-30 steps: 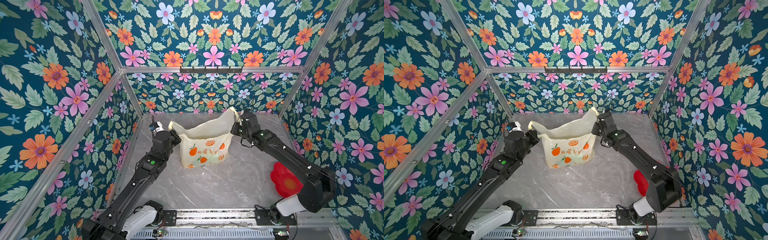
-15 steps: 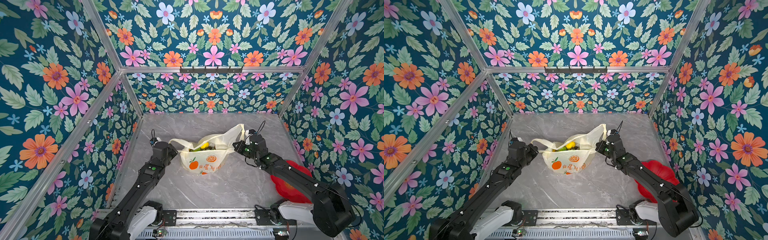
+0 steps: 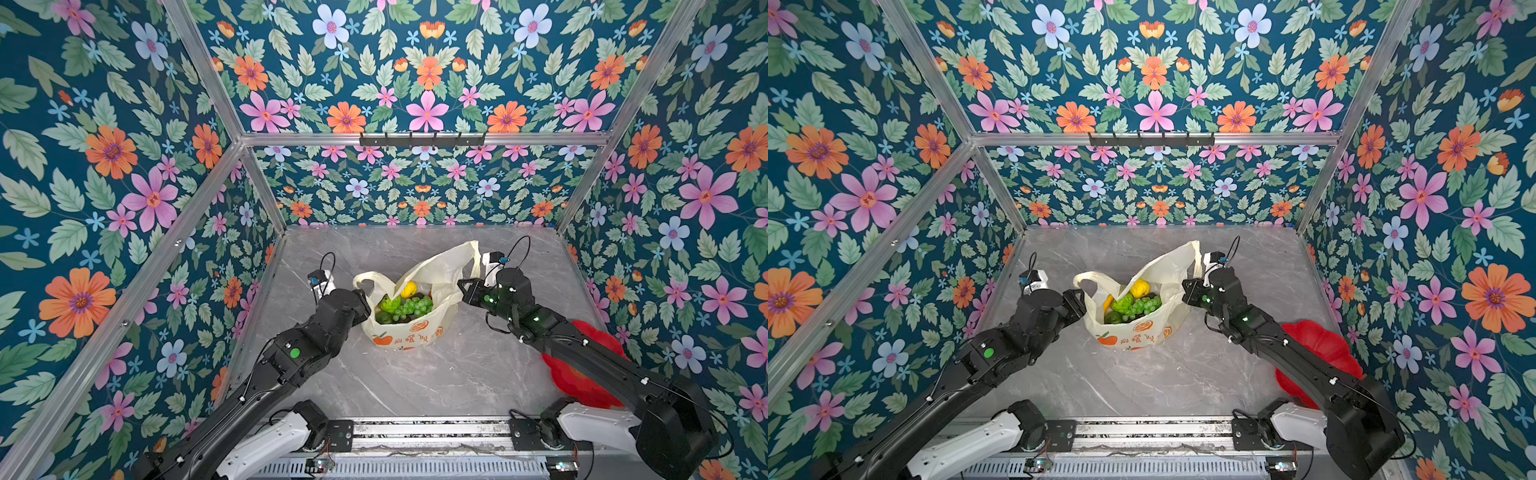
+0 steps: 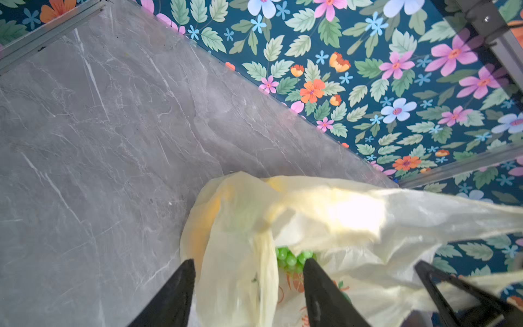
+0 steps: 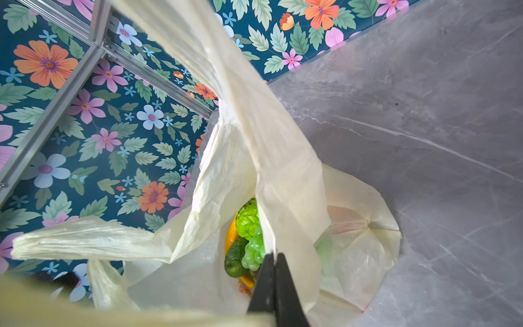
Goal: Take fruits out of the plastic bag
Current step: Spread open the plastic bag at the center of the table.
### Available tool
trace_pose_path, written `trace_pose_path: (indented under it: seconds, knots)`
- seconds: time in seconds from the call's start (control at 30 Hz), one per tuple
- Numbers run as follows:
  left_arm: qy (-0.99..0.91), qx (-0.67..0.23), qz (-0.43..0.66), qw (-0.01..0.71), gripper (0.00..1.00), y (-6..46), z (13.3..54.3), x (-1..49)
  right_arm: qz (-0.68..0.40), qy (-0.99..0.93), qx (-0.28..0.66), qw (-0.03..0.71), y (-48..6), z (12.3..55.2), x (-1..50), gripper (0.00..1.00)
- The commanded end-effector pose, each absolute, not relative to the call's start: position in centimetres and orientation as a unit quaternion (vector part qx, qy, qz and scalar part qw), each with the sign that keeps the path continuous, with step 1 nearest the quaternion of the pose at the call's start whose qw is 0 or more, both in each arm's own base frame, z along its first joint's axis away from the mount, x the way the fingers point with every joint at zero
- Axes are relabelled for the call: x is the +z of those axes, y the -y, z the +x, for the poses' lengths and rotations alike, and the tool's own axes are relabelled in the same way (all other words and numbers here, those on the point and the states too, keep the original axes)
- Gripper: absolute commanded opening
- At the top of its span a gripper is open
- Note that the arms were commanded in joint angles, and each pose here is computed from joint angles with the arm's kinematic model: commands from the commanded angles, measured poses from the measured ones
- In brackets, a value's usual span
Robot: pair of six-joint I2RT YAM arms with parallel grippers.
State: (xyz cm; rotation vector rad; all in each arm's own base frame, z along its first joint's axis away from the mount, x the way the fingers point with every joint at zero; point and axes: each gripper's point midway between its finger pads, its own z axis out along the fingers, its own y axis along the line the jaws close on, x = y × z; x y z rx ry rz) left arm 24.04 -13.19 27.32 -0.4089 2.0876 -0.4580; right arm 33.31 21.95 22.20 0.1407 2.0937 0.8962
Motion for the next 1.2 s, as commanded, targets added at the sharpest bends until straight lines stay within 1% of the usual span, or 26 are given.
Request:
trace_pose_path:
  seconds: [0.0,0.1,0.2,0.33,0.43,0.6,0.7,0.83,0.9,1.17]
  knots:
    - [-0.859,-0.146,-0.117,0.477,0.63,13.5,23.1,28.4,0.049,-0.832,0.349,0.428,-21.9,33.7,22.7,0.00]
    - [-0.865,-0.161,-0.031,0.475,0.63,17.2,22.4,30.3,0.047,-0.833,0.347,0.428,-22.1,33.9,22.7,0.00]
    - [-0.884,-0.140,0.037,0.445,0.63,20.7,22.7,29.7,0.044,-0.833,0.346,0.430,-22.1,33.9,22.9,0.00]
    - [-0.909,-0.053,0.056,0.409,0.65,22.1,24.3,27.0,0.045,-0.833,0.343,0.432,-22.1,33.7,23.0,0.00]
    - [-0.918,-0.009,0.061,0.392,0.68,22.8,25.2,25.4,0.046,-0.835,0.338,0.432,-21.9,33.6,22.8,0.00]
    - [-0.918,0.059,0.058,0.387,0.74,22.8,26.6,24.0,0.047,-0.835,0.333,0.435,-21.6,33.4,22.7,0.00]
    - [-0.920,0.097,0.043,0.377,0.75,21.8,27.4,22.9,0.047,-0.834,0.330,0.439,-21.4,33.4,22.9,0.00]
    - [-0.916,0.140,0.025,0.374,0.81,20.3,27.6,22.0,0.048,-0.836,0.323,0.442,-21.0,33.2,22.8,0.00]
    - [-0.917,0.152,0.021,0.368,0.83,19.7,27.8,21.2,0.047,-0.836,0.322,0.441,-21.0,33.2,22.8,0.00]
    - [-0.919,0.178,0.000,0.351,0.87,17.7,28.7,18.3,0.047,-0.835,0.327,0.440,-21.0,33.0,22.7,0.00]
